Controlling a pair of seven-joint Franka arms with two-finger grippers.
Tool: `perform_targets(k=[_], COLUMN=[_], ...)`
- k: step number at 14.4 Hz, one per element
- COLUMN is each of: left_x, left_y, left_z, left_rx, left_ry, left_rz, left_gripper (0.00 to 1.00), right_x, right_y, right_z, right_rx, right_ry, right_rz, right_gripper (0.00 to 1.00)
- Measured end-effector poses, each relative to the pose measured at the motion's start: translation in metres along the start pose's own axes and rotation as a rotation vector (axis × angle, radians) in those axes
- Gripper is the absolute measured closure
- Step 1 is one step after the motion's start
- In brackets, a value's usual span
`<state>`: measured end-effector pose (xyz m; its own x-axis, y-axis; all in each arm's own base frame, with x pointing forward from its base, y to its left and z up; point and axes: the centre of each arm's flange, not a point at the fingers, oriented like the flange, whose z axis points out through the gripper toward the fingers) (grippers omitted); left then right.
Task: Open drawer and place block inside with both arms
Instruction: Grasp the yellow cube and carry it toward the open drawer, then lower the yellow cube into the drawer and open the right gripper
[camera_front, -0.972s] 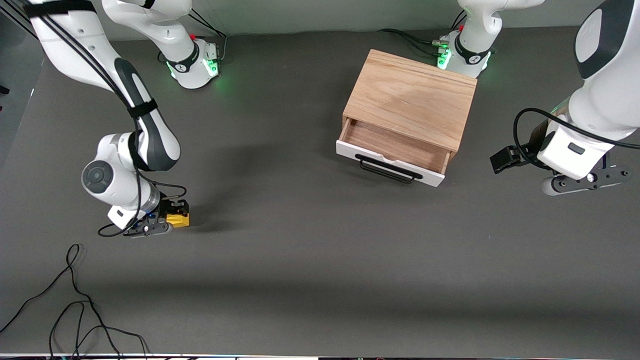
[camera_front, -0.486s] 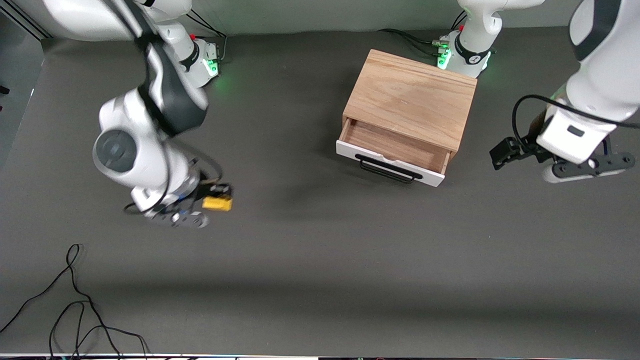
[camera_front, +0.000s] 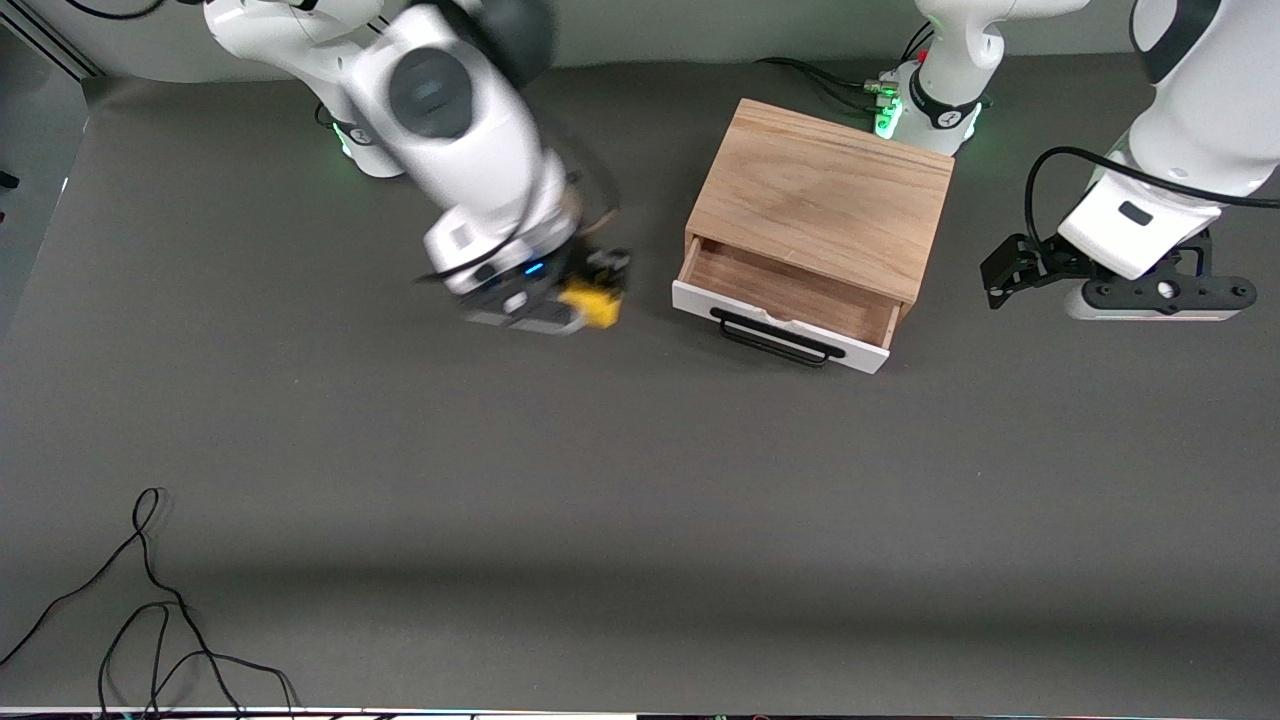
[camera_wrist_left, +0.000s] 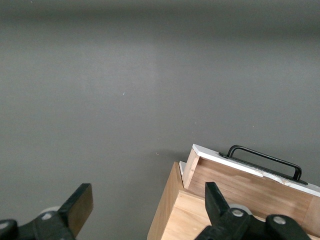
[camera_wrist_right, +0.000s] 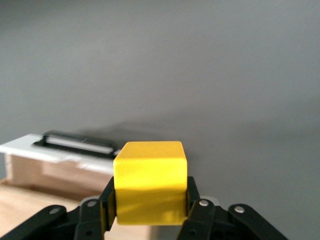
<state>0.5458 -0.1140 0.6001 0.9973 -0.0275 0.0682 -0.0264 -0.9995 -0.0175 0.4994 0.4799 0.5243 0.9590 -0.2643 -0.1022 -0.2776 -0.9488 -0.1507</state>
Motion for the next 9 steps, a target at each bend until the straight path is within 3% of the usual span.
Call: perform_targets(k=[4,9], left_x=[-0.003,-0.002], left_y=[-0.004,-0.006], left_z=[-0.012,-0.010], left_rx=[0.005,0.006], left_ry=[-0.023,-0.041], left_rz=[0.009,0.029], left_gripper=[0.00,0.00], right_x=[-0.073,-0.096], right_y=[-0.075,-0.101], right_z=[0.070,0.153], right_rx=[0.018,-0.007], right_ry=[0.046,0.057], right_rz=[-0.029,-0.043], right_gripper=[0.45,0.45])
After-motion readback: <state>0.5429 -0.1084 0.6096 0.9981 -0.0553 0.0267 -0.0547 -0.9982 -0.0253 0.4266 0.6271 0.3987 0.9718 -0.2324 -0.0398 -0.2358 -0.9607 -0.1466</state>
